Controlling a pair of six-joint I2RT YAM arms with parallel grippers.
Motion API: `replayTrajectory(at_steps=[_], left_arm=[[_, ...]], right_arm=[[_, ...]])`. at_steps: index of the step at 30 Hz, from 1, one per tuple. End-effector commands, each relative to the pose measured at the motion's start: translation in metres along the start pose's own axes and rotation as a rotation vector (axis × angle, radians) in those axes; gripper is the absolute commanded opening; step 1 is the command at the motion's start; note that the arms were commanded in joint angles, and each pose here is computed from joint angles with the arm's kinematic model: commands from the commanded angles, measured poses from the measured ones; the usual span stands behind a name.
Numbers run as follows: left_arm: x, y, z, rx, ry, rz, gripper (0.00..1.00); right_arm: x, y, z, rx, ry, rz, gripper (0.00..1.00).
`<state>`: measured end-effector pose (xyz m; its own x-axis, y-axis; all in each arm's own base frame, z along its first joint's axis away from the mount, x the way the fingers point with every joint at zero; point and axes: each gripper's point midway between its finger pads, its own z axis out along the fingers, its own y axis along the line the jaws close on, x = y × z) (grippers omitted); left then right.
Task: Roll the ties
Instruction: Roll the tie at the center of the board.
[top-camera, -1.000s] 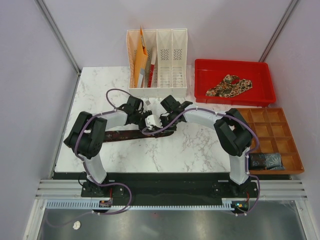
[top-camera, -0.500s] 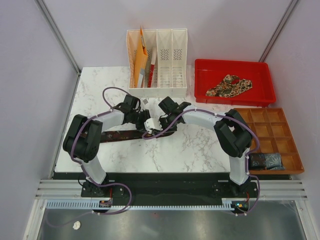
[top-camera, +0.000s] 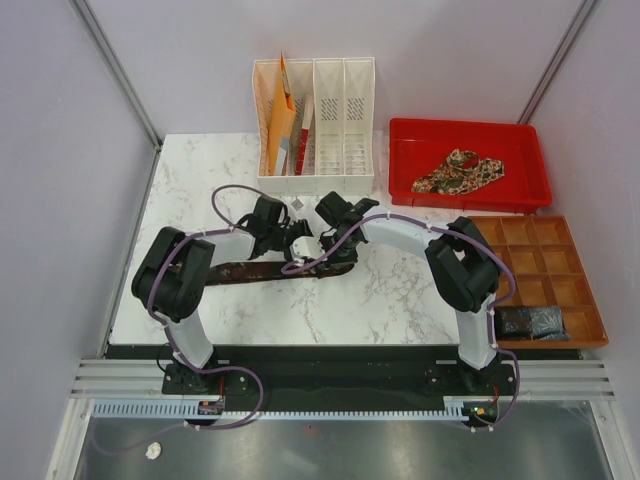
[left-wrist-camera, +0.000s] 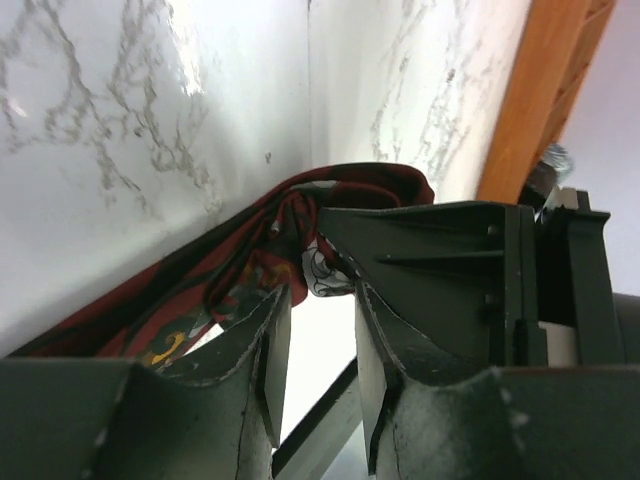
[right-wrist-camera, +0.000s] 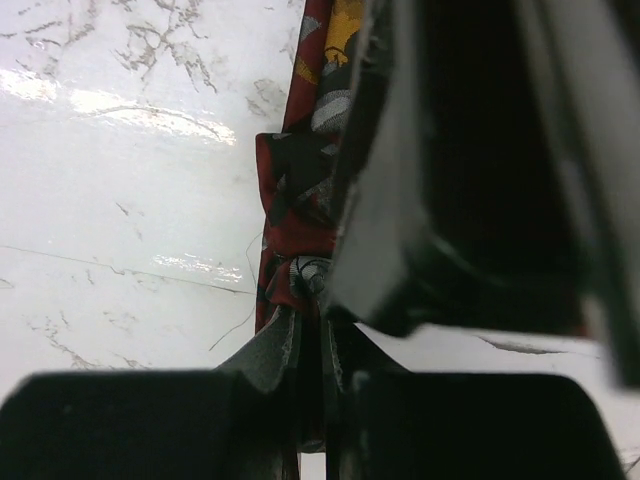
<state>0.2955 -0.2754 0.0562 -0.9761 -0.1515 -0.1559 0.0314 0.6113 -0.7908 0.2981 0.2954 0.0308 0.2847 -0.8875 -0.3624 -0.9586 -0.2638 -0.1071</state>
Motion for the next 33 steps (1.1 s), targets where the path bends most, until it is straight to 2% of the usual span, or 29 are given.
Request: replayTrajectory(at_steps=[1,11,19,25,30,33], left_arm=[[0.002,-0.022,-0.001,0.136,-0.004,-0.055,0.39],[0.006,-0.018,0.008,0.170,-0.004,-0.062,0.41],[0.006,-0.007,0.020,0.113,0.013,-0.063,0.40],[0.006,-0.004,0.024,0.099,0.020,-0.075,0.33],[0.005,-0.002,0.025,0.098,0.014,-0.080,0.34],[0.004,0.002,0.027,0.082,0.015,-0.082,0.27]], right_arm=[[0.036,0.028,0.012,-0.092,0.128,0.114,0.05],[0.029,0.025,0.013,-0.083,0.099,0.130,0.07],[0.022,0.025,0.010,-0.087,0.074,0.124,0.11],[0.016,0.024,0.007,-0.085,0.051,0.121,0.13],[0.010,0.025,0.006,-0.095,0.025,0.118,0.13],[0.004,0.022,0.005,-0.094,0.000,0.118,0.15]])
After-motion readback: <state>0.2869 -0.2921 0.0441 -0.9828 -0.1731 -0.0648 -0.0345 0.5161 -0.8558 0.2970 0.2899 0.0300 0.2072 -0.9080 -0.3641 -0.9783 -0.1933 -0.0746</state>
